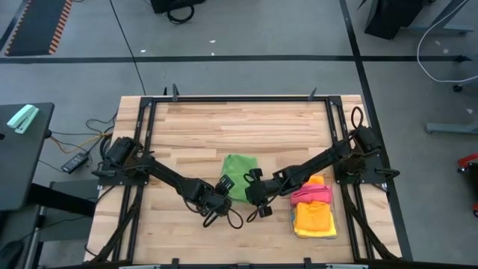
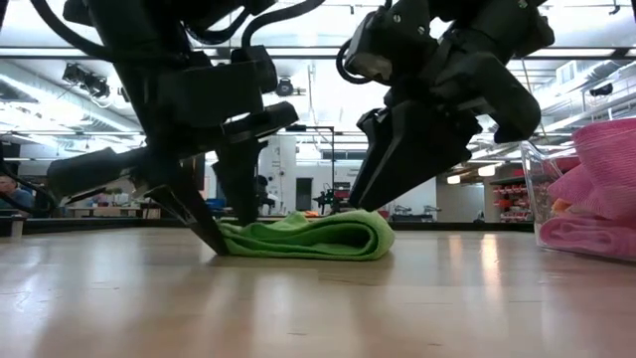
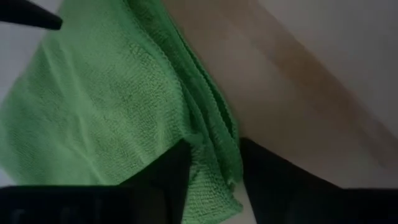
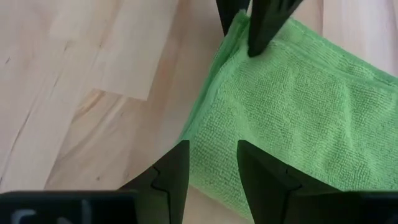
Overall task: Fold microfiber towels
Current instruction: Fold the green towel
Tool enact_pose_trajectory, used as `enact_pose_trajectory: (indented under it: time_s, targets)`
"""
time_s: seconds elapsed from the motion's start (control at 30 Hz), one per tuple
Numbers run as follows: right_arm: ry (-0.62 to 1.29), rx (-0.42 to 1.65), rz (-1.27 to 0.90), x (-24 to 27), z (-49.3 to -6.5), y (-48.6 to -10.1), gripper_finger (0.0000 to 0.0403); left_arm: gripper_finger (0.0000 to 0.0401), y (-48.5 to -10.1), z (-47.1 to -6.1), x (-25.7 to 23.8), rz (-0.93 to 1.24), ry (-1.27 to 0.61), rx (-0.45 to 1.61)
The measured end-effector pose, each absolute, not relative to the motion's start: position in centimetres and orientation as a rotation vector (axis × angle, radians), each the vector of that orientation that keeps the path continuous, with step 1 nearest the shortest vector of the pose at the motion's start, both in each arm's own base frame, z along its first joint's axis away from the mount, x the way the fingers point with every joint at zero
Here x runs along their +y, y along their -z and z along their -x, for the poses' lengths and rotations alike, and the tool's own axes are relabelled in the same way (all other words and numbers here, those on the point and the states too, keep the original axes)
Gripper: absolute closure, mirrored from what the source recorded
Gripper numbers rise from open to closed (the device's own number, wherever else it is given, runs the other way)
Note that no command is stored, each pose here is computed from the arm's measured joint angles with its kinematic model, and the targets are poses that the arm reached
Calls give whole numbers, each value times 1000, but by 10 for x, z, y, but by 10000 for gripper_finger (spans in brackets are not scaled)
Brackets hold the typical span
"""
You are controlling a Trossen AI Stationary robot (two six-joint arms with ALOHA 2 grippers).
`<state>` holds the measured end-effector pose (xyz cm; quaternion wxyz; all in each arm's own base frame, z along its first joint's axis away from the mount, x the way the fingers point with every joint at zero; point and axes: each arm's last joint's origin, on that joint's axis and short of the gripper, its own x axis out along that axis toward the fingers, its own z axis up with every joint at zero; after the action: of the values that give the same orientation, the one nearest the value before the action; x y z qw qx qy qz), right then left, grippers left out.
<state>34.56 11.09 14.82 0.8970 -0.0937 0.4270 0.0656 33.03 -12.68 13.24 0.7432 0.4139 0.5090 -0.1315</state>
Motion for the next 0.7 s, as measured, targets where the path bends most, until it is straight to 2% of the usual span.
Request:
enact_pose_trajectory:
  time_s: [0.2, 0.27, 0.5, 0.7]
  targets:
    - [-160, 868, 201, 118, -345, -149, 260, 362, -131, -330, -126, -758, 202, 1125]
    - [-176, 837, 199, 123, -345, -151, 260, 386, -131, -331, -126, -692, 180, 1126]
    - [-150, 747, 213, 141, -344, -157, 256, 380, -143, -330, -130, -385, 162, 1093]
    - [-136, 753, 203, 152, -340, -153, 212, 388, -160, -331, -136, -135, 121, 1017]
